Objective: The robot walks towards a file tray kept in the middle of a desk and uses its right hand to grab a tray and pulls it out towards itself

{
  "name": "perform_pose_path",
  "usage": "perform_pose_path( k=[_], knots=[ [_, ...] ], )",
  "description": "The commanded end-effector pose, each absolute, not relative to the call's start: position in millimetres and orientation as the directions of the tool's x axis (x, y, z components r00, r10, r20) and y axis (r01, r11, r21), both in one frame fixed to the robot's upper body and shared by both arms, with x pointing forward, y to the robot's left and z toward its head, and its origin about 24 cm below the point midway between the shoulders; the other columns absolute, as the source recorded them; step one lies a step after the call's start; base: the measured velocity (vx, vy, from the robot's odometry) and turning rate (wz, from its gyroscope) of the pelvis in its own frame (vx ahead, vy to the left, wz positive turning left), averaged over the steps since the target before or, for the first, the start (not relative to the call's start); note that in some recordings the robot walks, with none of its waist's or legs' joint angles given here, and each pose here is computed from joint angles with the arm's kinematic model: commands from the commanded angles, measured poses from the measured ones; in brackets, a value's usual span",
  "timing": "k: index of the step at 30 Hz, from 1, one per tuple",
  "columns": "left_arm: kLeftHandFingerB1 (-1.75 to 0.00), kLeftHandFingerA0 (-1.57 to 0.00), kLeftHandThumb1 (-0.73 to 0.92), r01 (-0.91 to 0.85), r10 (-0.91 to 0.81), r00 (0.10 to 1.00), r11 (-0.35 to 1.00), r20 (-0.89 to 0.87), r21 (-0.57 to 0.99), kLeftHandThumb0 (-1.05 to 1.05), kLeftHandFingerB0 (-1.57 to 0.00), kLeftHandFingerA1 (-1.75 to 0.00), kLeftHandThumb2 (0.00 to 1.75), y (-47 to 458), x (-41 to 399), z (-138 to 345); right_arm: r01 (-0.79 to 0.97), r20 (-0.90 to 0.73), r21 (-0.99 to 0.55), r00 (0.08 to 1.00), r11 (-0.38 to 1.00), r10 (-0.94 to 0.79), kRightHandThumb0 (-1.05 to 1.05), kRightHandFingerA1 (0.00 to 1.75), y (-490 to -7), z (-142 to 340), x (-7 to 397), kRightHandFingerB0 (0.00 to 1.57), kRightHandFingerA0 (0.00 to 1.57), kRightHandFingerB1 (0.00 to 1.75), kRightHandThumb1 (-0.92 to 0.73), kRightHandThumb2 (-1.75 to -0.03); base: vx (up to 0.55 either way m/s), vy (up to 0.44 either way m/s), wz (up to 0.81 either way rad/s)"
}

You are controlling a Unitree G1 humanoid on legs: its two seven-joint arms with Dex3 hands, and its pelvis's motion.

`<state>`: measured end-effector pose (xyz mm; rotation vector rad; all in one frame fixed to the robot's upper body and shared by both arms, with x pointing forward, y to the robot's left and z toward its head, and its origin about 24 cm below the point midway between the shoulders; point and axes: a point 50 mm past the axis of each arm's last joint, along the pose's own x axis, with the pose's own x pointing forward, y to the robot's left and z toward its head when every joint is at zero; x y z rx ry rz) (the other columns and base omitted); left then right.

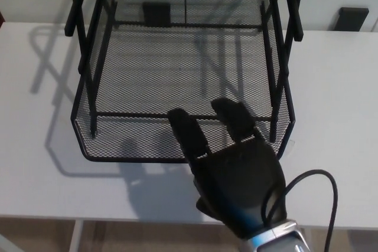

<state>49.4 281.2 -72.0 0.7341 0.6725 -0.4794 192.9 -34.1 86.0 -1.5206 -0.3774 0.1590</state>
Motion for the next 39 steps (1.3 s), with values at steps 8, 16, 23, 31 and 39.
perform_pose_path(
  k=[8, 16, 23, 31, 39],
  knots=[
    [-0.40, -0.63, 0.52, 0.628, -0.176, 0.691, 0.627, -0.701, 0.462, -0.36, -0.53, -0.42, 0.56, 283, 53, -70, 0.027, 0.067, -0.990, 0.955, 0.139, 0.288, -0.66, 0.51, -21, 77, 197, 0.06, 0.03, 0.45, -0.37, -0.74, 0.00, 0.000, 0.00],
    [-0.40, -0.63, 0.53, 0.628, -0.174, 0.688, 0.630, -0.705, 0.457, -0.35, -0.53, -0.43, 0.56, 284, 53, -71, 0.046, 0.088, -0.989, 0.946, 0.140, 0.311, -0.64, 0.50, -13, 78, 199, 0.10, 0.04, 0.42, -0.45, -0.54, 0.00, 0.000, 0.00],
    [-0.40, -0.62, 0.53, 0.633, -0.184, 0.688, 0.624, -0.702, 0.458, -0.35, -0.52, -0.42, 0.56, 283, 54, -67, -0.014, 0.035, -0.989, 0.941, 0.144, 0.336, -0.66, 0.50, -7, 68, 183, 0.06, 0.02, 0.48, -0.37, -0.77, 0.00, 0.000, 0.00],
    [-0.39, -0.63, 0.53, 0.647, -0.188, 0.681, 0.608, -0.708, 0.461, -0.36, -0.51, -0.42, 0.56, 282, 54, -68, -0.073, -0.022, -0.987, 0.942, 0.141, 0.335, -0.37, 0.57, -11, 46, 168, 0.00, 0.08, 0.50, -0.15, -0.81, 0.00, 0.000, 0.00],
    [-0.39, -0.64, 0.54, 0.650, -0.194, 0.683, 0.602, -0.704, 0.464, -0.37, -0.51, -0.43, 0.56, 282, 57, -66, -0.121, -0.078, -0.985, 0.946, 0.119, 0.316, -0.37, 0.56, -19, 29, 162, 0.00, 0.07, 0.50, -0.15, -0.81, 0.00, 0.000, 0.00]
  ],
)
